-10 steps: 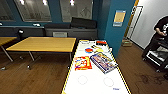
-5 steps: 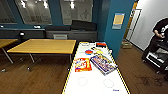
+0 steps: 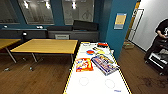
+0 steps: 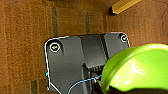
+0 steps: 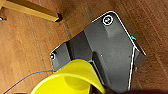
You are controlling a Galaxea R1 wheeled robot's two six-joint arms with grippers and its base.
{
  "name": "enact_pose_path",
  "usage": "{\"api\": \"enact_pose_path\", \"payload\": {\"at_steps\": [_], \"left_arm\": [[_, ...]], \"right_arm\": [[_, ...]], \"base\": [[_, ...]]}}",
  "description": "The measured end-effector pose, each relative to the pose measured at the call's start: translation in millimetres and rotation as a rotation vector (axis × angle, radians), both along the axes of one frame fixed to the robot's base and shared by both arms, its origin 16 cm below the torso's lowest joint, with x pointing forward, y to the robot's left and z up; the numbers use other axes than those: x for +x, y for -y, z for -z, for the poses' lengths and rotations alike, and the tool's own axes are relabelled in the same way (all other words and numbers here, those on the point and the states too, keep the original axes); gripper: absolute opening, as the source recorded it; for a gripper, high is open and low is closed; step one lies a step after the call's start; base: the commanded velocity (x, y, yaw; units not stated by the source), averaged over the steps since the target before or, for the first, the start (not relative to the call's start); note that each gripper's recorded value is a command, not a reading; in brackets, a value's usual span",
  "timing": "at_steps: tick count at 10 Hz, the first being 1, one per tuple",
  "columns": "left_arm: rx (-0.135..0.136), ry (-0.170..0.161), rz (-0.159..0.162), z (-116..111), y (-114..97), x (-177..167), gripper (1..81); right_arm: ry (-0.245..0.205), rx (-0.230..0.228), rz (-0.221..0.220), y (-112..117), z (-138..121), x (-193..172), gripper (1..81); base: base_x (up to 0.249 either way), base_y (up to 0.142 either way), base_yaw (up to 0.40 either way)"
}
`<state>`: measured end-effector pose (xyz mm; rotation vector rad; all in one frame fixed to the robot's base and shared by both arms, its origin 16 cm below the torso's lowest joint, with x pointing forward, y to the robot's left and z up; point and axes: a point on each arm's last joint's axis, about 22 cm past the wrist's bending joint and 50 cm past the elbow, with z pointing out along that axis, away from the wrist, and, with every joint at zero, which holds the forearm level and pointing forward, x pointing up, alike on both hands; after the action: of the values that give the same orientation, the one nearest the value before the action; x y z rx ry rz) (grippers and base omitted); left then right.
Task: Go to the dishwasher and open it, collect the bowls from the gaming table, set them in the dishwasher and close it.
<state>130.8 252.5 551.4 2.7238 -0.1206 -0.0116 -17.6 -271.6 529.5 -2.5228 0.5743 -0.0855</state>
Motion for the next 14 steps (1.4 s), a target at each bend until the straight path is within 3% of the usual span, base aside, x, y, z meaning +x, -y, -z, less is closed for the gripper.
{"api": "enact_pose_path", "payload": {"at_steps": [1,3,5,8,14], "left_arm": [[0.012,-0.004,-0.018,5,-8,-16,1.0],[0.001,-0.029,-0.037,7,-6,-42,1.0],[-0.008,0.003,-0.032,8,1,-27,1.0],[0.053,0.041,-0.042,23,-18,-29,1.0],[0.113,0.018,-0.058,69,-29,-66,1.0]], "right_arm": [[0.002,0.005,-0.025,-2,1,7,1.0],[0.023,0.006,-0.042,-4,3,25,1.0],[0.010,-0.008,-0.047,0,6,13,1.0],[0.083,-0.002,-0.047,-12,8,34,1.0],[0.095,-0.027,-0.079,-15,22,27,1.0]], "base": [[0.000,0.000,0.000],[0.000,0.000,0.000],[0.000,0.000,0.000],[0.000,0.000,0.000],[0.000,0.000,0.000]]}}
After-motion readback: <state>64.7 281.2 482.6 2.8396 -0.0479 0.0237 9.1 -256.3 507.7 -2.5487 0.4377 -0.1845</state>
